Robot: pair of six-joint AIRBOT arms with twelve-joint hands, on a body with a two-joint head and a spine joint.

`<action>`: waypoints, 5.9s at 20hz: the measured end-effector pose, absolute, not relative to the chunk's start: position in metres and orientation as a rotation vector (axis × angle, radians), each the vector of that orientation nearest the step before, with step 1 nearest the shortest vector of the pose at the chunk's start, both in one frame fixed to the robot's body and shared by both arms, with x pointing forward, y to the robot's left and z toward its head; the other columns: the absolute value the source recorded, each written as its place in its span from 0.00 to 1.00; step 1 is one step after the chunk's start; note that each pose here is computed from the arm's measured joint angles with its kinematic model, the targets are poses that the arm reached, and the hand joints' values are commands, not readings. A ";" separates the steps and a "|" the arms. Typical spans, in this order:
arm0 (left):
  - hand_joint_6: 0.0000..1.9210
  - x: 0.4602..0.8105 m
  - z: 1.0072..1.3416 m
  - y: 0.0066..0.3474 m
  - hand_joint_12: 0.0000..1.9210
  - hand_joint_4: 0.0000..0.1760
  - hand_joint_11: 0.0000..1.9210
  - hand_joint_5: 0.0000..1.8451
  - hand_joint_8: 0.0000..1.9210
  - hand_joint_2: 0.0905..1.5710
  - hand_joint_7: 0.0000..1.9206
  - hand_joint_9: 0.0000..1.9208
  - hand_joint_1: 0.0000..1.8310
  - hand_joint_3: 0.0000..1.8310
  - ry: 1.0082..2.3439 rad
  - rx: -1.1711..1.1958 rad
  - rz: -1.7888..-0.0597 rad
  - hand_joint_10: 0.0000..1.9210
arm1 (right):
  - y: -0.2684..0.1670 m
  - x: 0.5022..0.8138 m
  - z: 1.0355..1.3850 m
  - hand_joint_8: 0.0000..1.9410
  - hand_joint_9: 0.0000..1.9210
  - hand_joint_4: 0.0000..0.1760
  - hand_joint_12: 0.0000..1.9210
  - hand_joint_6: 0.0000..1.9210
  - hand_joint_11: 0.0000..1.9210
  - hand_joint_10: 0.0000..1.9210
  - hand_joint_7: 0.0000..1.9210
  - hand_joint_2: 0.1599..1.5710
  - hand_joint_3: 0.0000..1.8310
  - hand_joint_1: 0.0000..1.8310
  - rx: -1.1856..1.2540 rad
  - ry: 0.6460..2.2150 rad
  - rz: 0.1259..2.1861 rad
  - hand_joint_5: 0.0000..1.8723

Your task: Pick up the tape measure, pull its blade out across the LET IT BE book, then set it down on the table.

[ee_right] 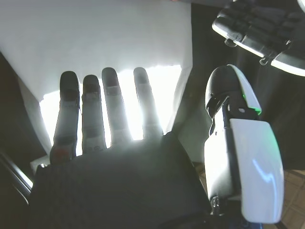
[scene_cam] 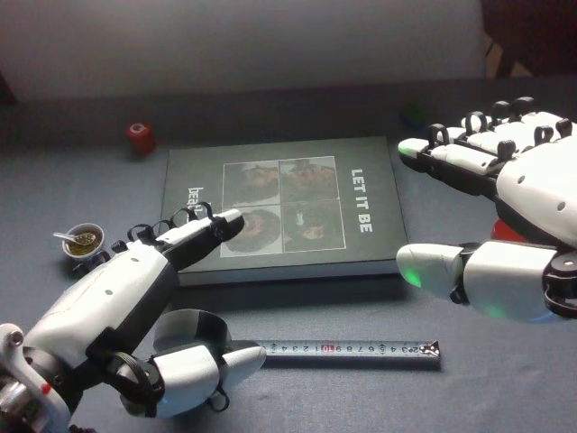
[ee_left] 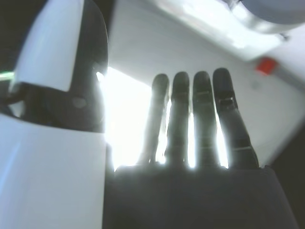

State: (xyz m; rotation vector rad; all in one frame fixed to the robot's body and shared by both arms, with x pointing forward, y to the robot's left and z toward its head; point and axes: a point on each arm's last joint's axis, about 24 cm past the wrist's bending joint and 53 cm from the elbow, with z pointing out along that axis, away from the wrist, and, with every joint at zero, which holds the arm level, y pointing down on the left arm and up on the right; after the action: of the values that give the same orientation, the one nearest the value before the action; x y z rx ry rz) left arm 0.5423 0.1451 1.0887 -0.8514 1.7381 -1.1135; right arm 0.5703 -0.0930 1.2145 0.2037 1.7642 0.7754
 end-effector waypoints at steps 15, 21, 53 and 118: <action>0.00 0.555 1.068 0.140 0.35 0.00 0.00 0.12 0.00 0.60 0.13 0.11 0.60 0.00 1.931 -1.004 -1.187 0.00 | -0.092 0.570 1.216 0.00 0.05 0.69 0.24 0.00 0.00 0.00 0.08 0.72 0.00 0.05 0.215 1.761 0.793 0.05; 0.00 0.562 1.055 0.162 0.35 0.00 0.00 0.12 0.00 0.61 0.12 0.12 0.61 0.00 1.946 -1.049 -1.131 0.00 | -0.091 0.570 1.216 0.00 0.05 0.69 0.25 0.00 0.00 0.00 0.08 0.72 0.00 0.05 0.212 1.758 0.795 0.06; 0.00 0.559 1.032 0.187 0.36 0.00 0.00 0.14 0.00 0.62 0.14 0.13 0.62 0.00 1.964 -0.959 -1.036 0.00 | -0.090 0.570 1.218 0.00 0.05 0.66 0.24 0.00 0.00 0.00 0.08 0.72 0.00 0.05 0.229 1.754 0.817 0.06; 0.41 0.568 1.026 0.192 0.49 0.00 0.43 0.57 0.47 0.67 0.57 0.62 0.68 0.00 1.927 -0.813 -0.906 0.04 | -0.082 0.565 1.222 0.00 0.06 0.66 0.26 0.00 0.00 0.00 0.09 0.72 0.00 0.06 0.204 1.748 0.847 0.07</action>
State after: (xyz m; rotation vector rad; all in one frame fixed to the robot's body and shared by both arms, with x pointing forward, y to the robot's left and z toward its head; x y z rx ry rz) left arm 0.5682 0.1921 1.0263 -0.8129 1.9271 -0.9058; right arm 0.5650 -0.0819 1.2219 0.2043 1.7476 0.8467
